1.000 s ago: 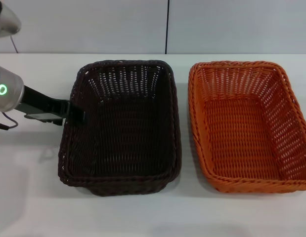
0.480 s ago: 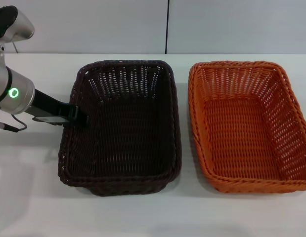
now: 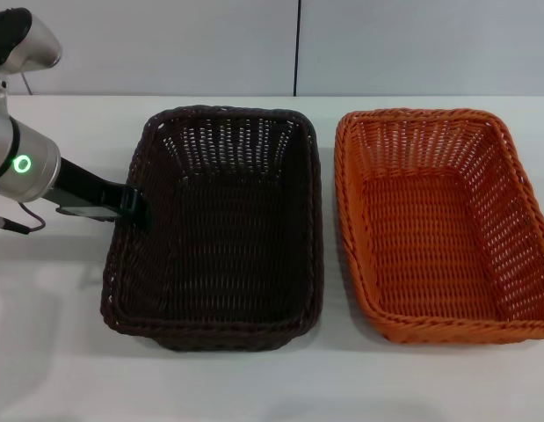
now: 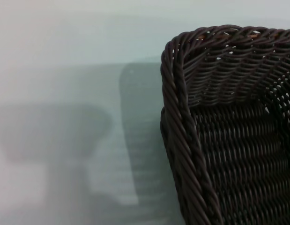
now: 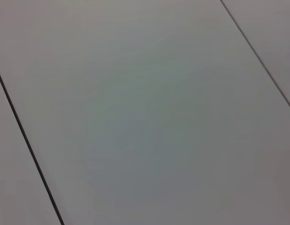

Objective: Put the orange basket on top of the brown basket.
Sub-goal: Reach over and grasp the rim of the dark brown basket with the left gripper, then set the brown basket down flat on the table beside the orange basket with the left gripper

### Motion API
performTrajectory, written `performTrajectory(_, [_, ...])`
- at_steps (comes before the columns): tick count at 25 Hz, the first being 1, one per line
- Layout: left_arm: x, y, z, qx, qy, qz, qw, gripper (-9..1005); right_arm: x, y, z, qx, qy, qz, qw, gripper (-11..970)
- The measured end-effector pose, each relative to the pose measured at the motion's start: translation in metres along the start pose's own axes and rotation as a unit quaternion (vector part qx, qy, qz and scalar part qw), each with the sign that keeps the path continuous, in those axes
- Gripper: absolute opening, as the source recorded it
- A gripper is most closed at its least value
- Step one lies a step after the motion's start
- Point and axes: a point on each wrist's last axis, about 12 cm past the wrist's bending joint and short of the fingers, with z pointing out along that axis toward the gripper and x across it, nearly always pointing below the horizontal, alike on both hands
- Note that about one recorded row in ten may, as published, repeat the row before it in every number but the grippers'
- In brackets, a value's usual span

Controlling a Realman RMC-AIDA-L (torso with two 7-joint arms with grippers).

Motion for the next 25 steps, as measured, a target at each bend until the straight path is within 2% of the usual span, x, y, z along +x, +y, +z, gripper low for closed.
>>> performTrajectory(6, [-0.002, 0.001, -0.007, -0.003, -0.013, 0.005, 1.0, 229, -0.001, -0.001, 0.0, 0.001, -0.001, -0.001, 1.0, 666])
performTrajectory(7, [-0.004, 0.001, -0.011, -0.005, -0.022, 0.01, 1.0, 228, -0.001, -0.001, 0.0, 0.001, -0.001, -0.001, 1.0, 667])
performTrajectory(9, [-0.011, 0.003, -0.031, -0.013, -0.054, 0.03, 0.998, 225, -0.001, -0.001, 0.0, 0.001, -0.001, -0.001, 1.0, 667])
performTrajectory(15, [-0.019, 0.008, -0.055, -0.018, -0.081, 0.042, 0.996, 215, -0.001, -0.002, 0.0, 0.001, -0.001, 0.001, 1.0, 667])
performTrajectory(16, [-0.022, 0.007, -0.062, -0.022, -0.089, 0.052, 0.994, 212, -0.001, -0.002, 0.0, 0.001, -0.001, 0.001, 1.0, 667])
performTrajectory(17, [-0.027, 0.004, -0.076, -0.03, -0.1, 0.085, 0.991, 210, -0.001, -0.002, 0.0, 0.001, -0.001, 0.001, 1.0, 667])
performTrajectory(19, [-0.031, 0.0, -0.084, -0.034, -0.099, 0.119, 0.987, 208, -0.001, -0.003, -0.001, 0.002, -0.001, 0.001, 1.0, 667])
performTrajectory(20, [-0.031, 0.0, -0.084, -0.034, -0.099, 0.119, 0.987, 208, -0.001, -0.004, -0.001, 0.003, -0.001, 0.001, 1.0, 667])
performTrajectory(21, [-0.036, -0.003, -0.092, -0.037, -0.09, 0.159, 0.983, 209, -0.002, -0.005, -0.002, 0.004, -0.002, 0.0, 1.0, 667])
performTrajectory(25, [-0.042, -0.004, -0.099, -0.032, -0.065, 0.216, 0.974, 209, -0.002, -0.007, -0.003, 0.005, -0.002, -0.001, 1.0, 666])
